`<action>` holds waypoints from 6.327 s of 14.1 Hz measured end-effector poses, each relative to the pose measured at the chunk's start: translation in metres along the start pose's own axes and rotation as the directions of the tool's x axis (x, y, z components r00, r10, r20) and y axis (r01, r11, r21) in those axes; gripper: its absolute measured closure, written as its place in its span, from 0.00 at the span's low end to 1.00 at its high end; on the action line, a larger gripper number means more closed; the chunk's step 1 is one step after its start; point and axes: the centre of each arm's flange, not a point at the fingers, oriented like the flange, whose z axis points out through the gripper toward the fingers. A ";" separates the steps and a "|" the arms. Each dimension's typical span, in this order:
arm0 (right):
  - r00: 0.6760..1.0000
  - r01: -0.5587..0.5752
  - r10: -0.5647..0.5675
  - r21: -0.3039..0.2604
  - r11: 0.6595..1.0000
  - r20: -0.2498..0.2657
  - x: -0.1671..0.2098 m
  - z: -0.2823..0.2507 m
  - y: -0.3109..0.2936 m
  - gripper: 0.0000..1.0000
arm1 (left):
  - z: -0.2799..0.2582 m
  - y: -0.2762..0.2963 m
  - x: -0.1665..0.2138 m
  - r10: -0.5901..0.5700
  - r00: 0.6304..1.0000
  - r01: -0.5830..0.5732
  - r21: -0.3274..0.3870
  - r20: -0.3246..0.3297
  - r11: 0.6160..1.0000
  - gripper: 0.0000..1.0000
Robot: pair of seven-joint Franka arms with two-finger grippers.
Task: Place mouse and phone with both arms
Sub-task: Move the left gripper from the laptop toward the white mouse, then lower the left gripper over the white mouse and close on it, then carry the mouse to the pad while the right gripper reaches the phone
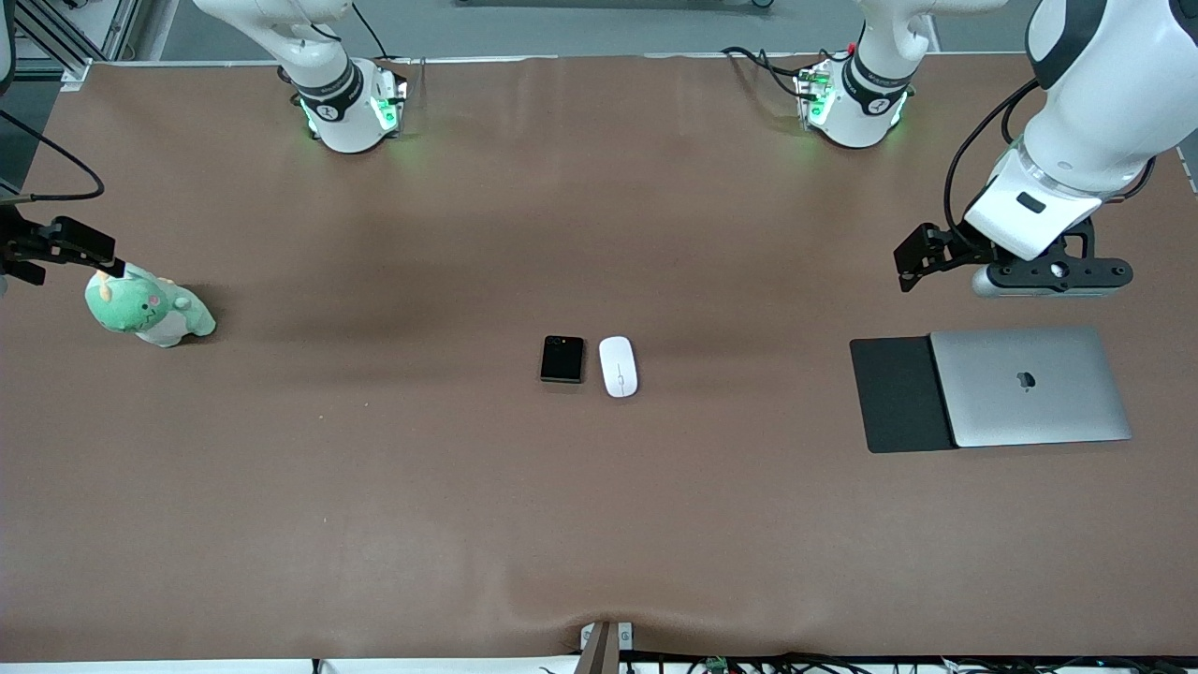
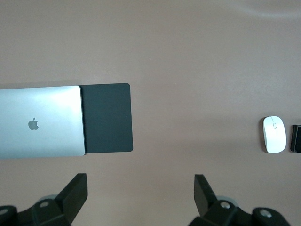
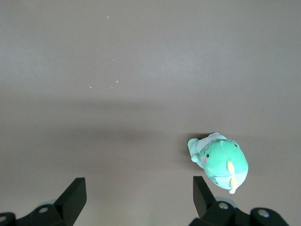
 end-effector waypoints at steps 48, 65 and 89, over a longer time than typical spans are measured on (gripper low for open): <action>1.000 -0.002 0.002 0.000 1.000 0.001 0.000 0.001 0.002 0.00 | 0.379 0.344 -0.032 -0.085 0.994 0.086 -0.011 0.066 0.996 0.00; 1.000 0.007 -0.007 0.001 1.000 0.002 -0.001 0.001 0.004 0.00 | 0.406 0.363 -0.045 -0.073 0.995 0.075 -0.024 0.063 0.997 0.02; 0.996 -0.068 0.071 0.056 0.996 -0.051 0.059 0.184 -0.410 0.00 | 0.290 0.099 0.037 -0.073 0.997 0.071 0.049 0.038 0.996 0.40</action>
